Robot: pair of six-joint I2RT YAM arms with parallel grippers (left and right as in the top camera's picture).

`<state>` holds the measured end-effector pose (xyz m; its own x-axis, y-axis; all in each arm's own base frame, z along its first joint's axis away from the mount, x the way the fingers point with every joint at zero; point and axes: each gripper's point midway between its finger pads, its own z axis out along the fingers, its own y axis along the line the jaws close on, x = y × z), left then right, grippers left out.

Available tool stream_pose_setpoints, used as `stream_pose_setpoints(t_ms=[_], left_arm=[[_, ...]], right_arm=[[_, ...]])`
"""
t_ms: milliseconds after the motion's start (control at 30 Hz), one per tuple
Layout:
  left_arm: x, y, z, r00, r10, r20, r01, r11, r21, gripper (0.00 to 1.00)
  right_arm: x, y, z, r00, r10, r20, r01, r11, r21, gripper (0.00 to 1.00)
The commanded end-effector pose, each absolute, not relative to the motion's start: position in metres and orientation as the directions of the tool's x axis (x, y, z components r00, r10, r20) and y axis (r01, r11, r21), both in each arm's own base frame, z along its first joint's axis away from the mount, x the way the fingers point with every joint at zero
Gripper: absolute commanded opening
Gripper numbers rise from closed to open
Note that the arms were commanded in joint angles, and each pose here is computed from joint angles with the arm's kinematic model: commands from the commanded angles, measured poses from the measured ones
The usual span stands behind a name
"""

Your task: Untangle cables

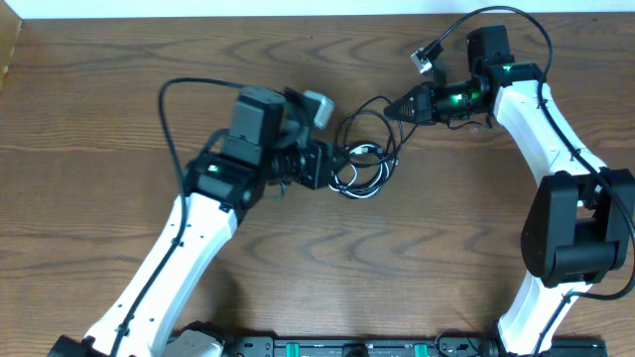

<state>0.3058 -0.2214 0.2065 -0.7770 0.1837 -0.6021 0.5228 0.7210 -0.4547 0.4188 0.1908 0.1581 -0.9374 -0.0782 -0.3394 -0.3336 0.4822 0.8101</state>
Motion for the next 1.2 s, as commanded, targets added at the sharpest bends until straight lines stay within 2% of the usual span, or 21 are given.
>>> stream_pose_setpoints(t_ms=[0,200,267,633,867,1167], left_arm=[[0.303,-0.221,0.184,-0.780,0.262,-0.569,0.538,0.744,-0.396,0.52],[0.301,-0.225,0.150,-0.821,0.304,-0.483,0.517,0.755,-0.403,0.52],[0.300,-0.238,0.129,-0.805,0.370,-0.464,0.560,0.732,-0.389,0.52],[0.327,-0.268,0.120,-0.692,0.422,-0.586,0.677,0.660,-0.324,0.53],[0.332,-0.280,0.098,-0.690,0.437,-0.576,0.685,0.650,-0.328,0.53],[0.338,-0.285,0.102,-0.669,0.427,-0.609,0.698,0.642,-0.317,0.52]], right_arm=[[0.416,0.196,0.183,-0.925,-0.076,-0.373,-0.371,0.407,0.835,0.01],[0.416,0.196,0.183,-0.933,-0.066,-0.355,-0.350,0.408,0.843,0.01],[0.416,0.196,0.183,-0.932,-0.067,-0.355,-0.350,0.408,0.843,0.01],[0.416,0.196,0.183,-0.932,-0.067,-0.356,-0.351,0.409,0.843,0.01],[0.416,0.196,0.183,-0.932,-0.067,-0.356,-0.351,0.409,0.843,0.01],[0.416,0.196,0.183,-0.932,-0.067,-0.356,-0.351,0.409,0.842,0.01]])
